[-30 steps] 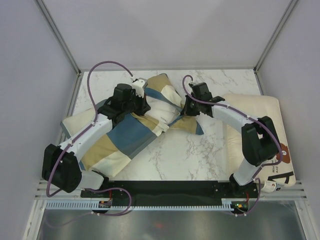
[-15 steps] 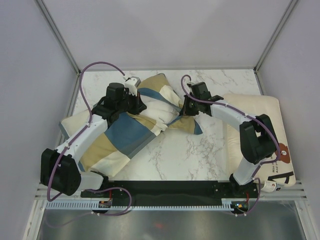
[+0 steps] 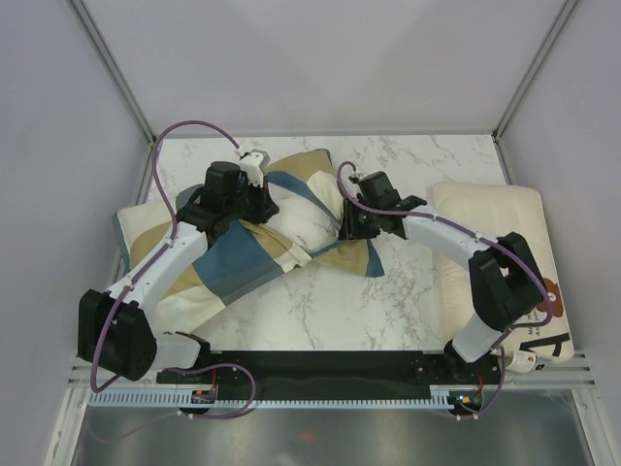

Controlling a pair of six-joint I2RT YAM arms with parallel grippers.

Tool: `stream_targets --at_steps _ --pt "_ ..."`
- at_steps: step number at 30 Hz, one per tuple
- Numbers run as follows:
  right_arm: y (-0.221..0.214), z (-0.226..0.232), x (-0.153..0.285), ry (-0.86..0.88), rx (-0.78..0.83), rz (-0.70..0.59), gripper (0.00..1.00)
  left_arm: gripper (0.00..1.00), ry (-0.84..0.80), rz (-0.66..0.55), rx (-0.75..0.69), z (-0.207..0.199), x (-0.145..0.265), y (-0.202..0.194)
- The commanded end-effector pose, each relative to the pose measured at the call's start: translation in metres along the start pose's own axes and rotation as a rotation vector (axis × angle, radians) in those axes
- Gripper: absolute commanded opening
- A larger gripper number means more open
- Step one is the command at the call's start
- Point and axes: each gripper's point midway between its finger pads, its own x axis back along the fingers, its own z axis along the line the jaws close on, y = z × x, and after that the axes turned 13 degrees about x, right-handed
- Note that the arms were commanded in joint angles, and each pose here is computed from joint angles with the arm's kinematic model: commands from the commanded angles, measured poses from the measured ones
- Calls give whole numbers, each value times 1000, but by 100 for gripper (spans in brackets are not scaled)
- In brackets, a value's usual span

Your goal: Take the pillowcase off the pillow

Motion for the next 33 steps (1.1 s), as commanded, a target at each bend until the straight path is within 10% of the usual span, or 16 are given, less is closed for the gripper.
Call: stream_targets --at_steps 1,5,13,23,33 --pt "-59 -48 42 -225 0 187 44 2 197 -223 -52 36 26 64" --pt "-28 -28 82 -177 -9 25 64 2 199 -213 -57 36 24 62" --pt "7 23 139 -47 23 -187 68 2 199 -213 -68 32 24 62" --pt "26 121 125 25 115 -354 68 2 201 -211 -76 31 25 62" --pt "68 104 85 -188 244 -486 72 2 198 -211 -98 25 27 60"
